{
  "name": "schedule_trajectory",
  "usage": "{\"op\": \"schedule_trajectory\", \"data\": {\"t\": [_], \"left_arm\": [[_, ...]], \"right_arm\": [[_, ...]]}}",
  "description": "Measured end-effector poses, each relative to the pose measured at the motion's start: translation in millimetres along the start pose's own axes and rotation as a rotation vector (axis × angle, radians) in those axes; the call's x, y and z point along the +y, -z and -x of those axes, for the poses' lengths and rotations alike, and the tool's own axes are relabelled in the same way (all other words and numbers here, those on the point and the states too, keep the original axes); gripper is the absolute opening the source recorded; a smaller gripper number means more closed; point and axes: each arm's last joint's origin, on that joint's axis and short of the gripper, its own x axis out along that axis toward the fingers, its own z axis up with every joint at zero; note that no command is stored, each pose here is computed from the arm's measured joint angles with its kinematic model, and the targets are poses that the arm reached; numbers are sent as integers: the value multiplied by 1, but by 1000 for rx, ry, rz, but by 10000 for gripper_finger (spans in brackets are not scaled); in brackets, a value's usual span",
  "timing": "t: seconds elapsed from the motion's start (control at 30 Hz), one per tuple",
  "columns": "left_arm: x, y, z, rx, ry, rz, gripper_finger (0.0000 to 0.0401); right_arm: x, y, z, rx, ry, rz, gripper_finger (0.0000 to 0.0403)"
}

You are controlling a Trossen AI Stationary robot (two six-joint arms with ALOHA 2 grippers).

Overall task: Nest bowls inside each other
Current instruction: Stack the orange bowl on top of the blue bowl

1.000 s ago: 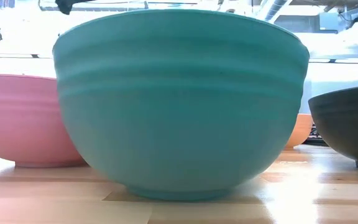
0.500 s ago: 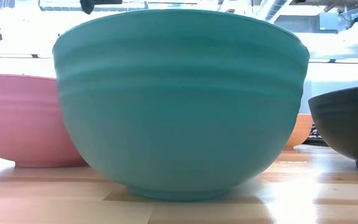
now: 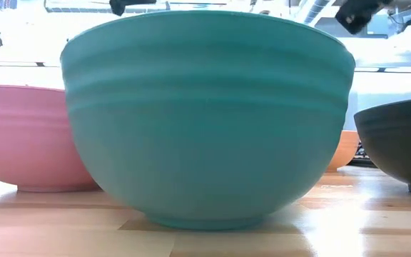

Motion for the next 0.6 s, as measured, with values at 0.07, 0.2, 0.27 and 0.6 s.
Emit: {"op": "schedule_trajectory", "data": {"t": [0.07, 0.2, 0.27, 0.6], "left_arm": [[0, 2, -5, 23, 6, 37, 153], [-3, 1, -10, 5, 50, 63, 153], [-5, -4, -10, -45, 65, 58, 153], [-11, -9, -8, -92, 85, 7, 153]], "right_arm": [[-2, 3, -4, 59, 13, -13, 33], [-6, 8, -12, 169, 34, 26, 33], [-8, 9, -17, 204, 36, 86, 33], [-23, 5, -59, 383, 35, 421, 33]]}}
